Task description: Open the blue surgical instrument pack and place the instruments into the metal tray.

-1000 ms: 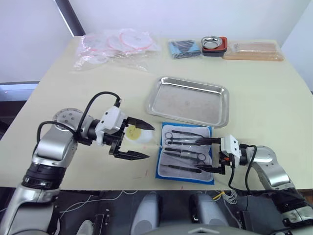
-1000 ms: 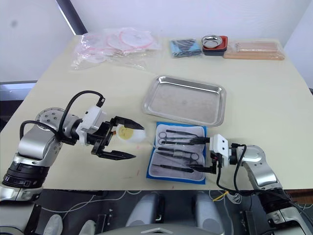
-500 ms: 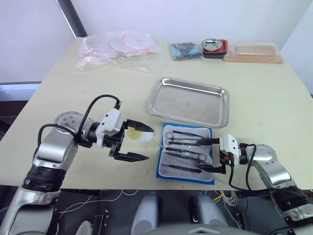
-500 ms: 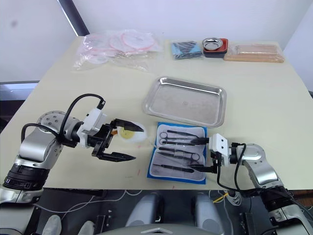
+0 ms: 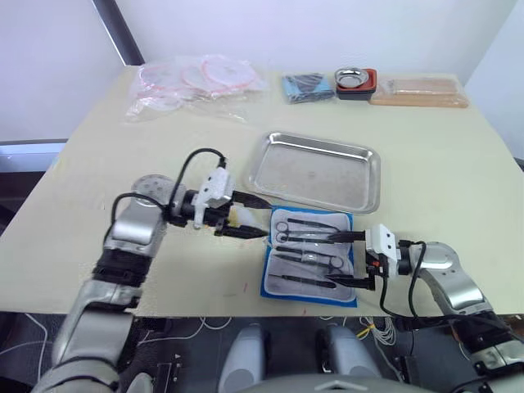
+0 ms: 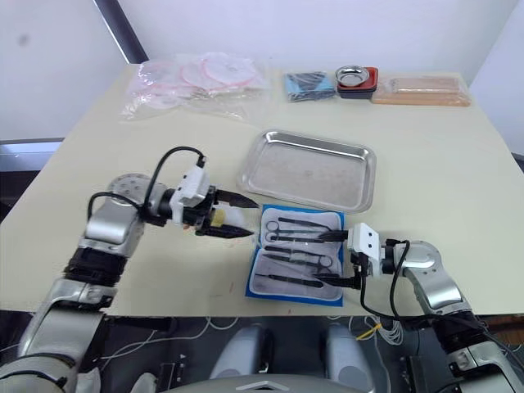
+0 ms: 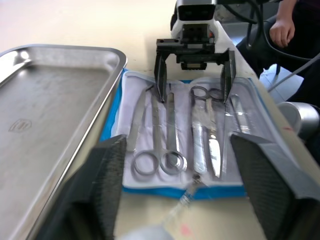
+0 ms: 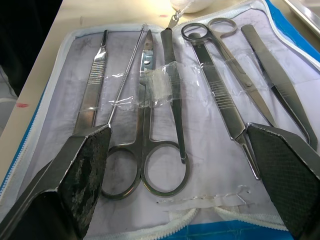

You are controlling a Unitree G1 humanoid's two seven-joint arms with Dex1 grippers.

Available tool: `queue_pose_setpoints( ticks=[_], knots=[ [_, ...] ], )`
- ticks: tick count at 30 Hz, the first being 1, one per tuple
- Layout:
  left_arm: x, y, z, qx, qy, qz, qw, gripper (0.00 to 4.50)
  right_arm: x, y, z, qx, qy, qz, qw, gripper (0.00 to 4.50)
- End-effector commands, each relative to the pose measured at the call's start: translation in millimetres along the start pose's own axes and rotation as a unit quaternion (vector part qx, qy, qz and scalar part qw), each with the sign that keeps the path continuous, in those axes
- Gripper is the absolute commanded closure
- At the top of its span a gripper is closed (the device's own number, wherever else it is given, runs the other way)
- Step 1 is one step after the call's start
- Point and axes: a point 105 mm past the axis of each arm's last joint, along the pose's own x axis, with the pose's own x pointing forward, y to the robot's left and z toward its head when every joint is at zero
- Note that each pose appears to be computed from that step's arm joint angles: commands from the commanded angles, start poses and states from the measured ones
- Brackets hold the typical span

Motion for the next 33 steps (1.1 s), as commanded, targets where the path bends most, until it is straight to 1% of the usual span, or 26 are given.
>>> queue_pose_setpoints(
  ticks=[1, 4, 7, 16, 20, 25, 30, 33],
  knots=[
    [11, 9, -2, 0.029, 0.021, -0.020, 0.999, 1.91, 1, 13, -38, 0.052, 0.064, 0.009, 0.997, 0.00],
    [22, 17, -10, 0.023, 0.033, -0.024, 0.999, 1.91, 1, 13, -38, 0.053, 0.062, 0.007, 0.997, 0.00],
    [31, 19, -21, 0.023, 0.050, -0.038, 0.998, 1.91, 1, 14, -39, 0.054, 0.063, 0.005, 0.997, 0.00],
    [46, 38, -29, 0.000, 0.049, -0.012, 0.999, 1.91, 2, 17, -40, 0.056, 0.061, -0.002, 0.997, 0.00],
    [48, 38, -37, 0.001, 0.068, -0.019, 0.997, 1.91, 1, 18, -40, 0.056, 0.061, -0.004, 0.997, 0.00],
    [48, 35, -36, 0.003, 0.059, -0.029, 0.998, 1.91, 1, 18, -40, 0.057, 0.062, -0.006, 0.996, 0.00],
    [47, 34, -32, 0.008, 0.039, -0.027, 0.999, 1.91, 2, 18, -41, 0.058, 0.062, -0.006, 0.996, 0.00],
    [46, 33, -33, 0.008, 0.040, -0.027, 0.999, 1.91, 3, 19, -41, 0.059, 0.061, -0.006, 0.996, 0.00]
  ],
)
